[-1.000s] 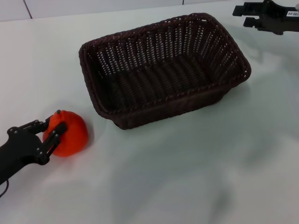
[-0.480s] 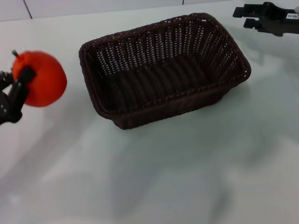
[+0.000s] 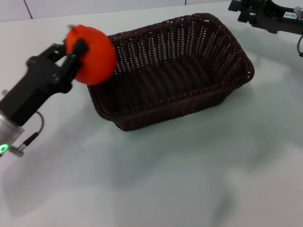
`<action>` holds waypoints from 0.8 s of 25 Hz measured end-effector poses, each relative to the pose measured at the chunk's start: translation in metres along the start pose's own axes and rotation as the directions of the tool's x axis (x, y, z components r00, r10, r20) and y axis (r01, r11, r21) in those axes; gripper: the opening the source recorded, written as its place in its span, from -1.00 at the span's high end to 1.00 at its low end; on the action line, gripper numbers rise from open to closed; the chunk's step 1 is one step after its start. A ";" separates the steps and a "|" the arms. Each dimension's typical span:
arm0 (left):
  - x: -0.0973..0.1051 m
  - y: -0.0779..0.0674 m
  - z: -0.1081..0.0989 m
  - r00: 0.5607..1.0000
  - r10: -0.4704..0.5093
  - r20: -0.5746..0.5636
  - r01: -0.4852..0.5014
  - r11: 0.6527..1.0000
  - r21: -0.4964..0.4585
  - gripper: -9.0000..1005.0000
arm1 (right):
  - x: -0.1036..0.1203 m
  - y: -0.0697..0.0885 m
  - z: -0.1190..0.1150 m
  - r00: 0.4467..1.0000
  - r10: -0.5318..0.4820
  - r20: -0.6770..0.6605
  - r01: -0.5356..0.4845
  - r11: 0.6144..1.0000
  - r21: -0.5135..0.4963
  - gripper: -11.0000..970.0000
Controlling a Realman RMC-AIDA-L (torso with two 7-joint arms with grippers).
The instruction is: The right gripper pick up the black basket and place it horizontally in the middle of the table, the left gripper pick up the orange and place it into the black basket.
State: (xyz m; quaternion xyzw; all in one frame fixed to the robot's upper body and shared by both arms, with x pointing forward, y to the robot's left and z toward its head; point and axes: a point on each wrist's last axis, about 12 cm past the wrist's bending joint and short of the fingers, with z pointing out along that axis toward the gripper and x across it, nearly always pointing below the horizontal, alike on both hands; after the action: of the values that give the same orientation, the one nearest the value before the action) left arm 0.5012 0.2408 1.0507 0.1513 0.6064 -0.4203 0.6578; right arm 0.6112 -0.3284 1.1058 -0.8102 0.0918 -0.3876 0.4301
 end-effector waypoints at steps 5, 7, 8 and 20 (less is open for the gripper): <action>0.006 0.000 0.008 0.999 -0.016 -0.043 0.016 1.000 0.000 0.52 | -0.005 -0.002 0.003 1.000 -0.017 -0.023 0.018 0.999 0.039 -0.26; 0.006 0.000 0.006 0.999 -0.017 -0.038 0.017 1.000 -0.006 0.37 | -0.007 -0.003 0.004 0.999 -0.025 -0.025 0.026 0.999 0.043 -0.26; 0.005 0.000 0.004 0.999 -0.017 -0.032 0.017 1.000 -0.010 0.29 | -0.007 -0.003 0.005 0.999 -0.029 -0.029 0.030 0.999 0.044 -0.26; -0.014 0.010 -0.050 0.992 0.059 0.113 -0.037 0.983 -0.181 -0.66 | -0.002 -0.012 0.006 0.973 -0.117 -0.198 0.141 0.984 0.111 -0.25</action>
State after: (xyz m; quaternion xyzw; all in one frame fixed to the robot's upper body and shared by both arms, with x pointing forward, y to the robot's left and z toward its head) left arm 0.4766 0.2876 1.0493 0.0810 0.5978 -0.3564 0.7135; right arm 0.6117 -0.3165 1.1121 -0.7452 0.0556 -0.4955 0.4428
